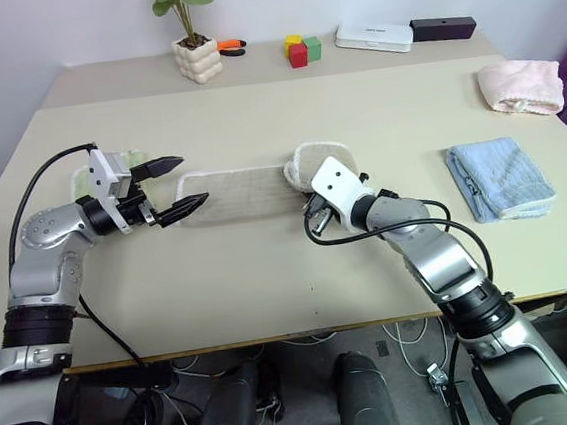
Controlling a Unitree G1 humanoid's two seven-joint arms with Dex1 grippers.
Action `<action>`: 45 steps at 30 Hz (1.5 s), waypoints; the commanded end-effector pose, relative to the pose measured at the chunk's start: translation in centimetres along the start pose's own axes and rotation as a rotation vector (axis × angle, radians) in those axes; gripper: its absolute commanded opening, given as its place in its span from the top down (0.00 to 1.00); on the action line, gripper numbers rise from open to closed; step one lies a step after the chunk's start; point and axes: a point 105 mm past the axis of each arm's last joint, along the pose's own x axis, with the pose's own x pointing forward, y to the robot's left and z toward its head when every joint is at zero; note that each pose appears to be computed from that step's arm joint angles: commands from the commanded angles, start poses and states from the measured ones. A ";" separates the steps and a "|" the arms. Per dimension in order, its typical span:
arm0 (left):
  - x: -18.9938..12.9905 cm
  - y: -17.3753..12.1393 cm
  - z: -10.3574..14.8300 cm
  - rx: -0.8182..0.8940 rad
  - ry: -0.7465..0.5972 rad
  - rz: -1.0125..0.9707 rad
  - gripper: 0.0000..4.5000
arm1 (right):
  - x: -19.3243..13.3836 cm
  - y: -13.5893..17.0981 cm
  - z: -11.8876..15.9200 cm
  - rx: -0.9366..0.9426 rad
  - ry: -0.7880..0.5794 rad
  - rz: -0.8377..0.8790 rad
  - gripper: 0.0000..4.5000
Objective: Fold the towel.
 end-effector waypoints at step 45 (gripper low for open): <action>-1.4 -2.3 -0.4 -0.210 -0.063 0.064 0.00 | 3.5 -2.4 -5.2 0.505 -0.074 -0.251 0.99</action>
